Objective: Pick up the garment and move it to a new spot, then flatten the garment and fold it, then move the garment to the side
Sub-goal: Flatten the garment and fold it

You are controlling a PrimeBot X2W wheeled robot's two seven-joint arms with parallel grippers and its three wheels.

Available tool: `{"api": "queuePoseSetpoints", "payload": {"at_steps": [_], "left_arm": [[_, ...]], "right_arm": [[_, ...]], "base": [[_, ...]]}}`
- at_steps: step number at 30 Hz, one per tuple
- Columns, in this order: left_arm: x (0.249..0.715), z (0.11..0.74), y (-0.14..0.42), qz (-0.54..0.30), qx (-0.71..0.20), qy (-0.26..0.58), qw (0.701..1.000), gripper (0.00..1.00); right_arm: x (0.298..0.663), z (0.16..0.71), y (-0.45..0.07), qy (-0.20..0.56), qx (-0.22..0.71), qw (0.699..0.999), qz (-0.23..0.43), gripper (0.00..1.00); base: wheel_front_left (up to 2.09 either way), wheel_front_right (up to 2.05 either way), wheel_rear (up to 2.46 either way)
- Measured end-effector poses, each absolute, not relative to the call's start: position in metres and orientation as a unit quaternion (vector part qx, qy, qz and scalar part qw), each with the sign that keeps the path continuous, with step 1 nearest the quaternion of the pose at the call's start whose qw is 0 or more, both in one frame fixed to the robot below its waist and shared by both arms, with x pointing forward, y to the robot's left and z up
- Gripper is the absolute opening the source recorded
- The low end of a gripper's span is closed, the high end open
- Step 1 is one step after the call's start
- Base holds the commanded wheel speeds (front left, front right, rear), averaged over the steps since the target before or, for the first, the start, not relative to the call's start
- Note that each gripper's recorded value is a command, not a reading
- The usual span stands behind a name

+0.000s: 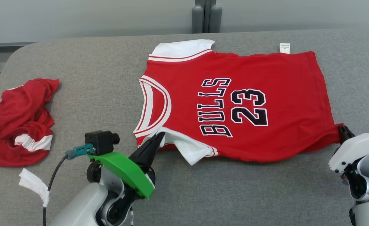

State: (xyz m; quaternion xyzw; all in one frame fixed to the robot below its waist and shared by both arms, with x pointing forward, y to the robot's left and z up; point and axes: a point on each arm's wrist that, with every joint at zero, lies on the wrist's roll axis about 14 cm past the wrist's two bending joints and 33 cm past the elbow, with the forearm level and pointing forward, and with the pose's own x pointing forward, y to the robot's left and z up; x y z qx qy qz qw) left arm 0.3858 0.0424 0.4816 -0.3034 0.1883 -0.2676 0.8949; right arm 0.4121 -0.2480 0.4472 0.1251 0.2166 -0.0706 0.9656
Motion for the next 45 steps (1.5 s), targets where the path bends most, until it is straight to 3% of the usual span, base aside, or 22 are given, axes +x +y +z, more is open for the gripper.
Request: {"api": "queuePoseSetpoints", "payload": {"at_steps": [12, 29, 30, 31, 32, 40, 45], "left_arm": [[0.46, 0.481, 0.046, -0.249, -0.246, 0.161, 0.923, 0.0], [0.512, 0.458, 0.035, -0.25, -0.201, 0.172, 0.931, 0.0], [0.512, 0.455, 0.034, -0.251, -0.198, 0.178, 0.931, 0.11], [0.513, 0.452, 0.033, -0.251, -0.191, 0.181, 0.932, 0.74], [0.513, 0.451, 0.033, -0.251, -0.187, 0.18, 0.933, 1.0], [0.517, 0.462, 0.045, -0.226, -0.171, 0.129, 0.95, 1.0], [0.499, 0.45, 0.068, -0.192, -0.145, 0.131, 0.962, 1.0]], "right_arm": [[0.46, 0.456, -0.251, 0.172, 0.161, 0.968, -0.081, 0.0], [0.49, 0.425, -0.249, 0.175, 0.146, 0.97, -0.089, 0.0], [0.489, 0.422, -0.248, 0.177, 0.149, 0.969, -0.089, 0.95], [0.489, 0.42, -0.246, 0.179, 0.148, 0.969, -0.088, 1.0], [0.489, 0.419, -0.246, 0.181, 0.147, 0.969, -0.087, 1.0], [0.49, 0.441, -0.247, 0.134, 0.144, 0.977, -0.087, 1.0], [0.469, 0.441, -0.254, 0.14, 0.135, 0.976, -0.095, 1.0]], "base": [[0.0, 0.0, 0.0], [0.0, 0.0, 0.0], [0.0, 0.0, 0.0], [0.0, 0.0, 0.0], [0.0, 0.0, 0.0], [0.0, 0.0, 0.0], [0.0, 0.0, 0.0]]}}
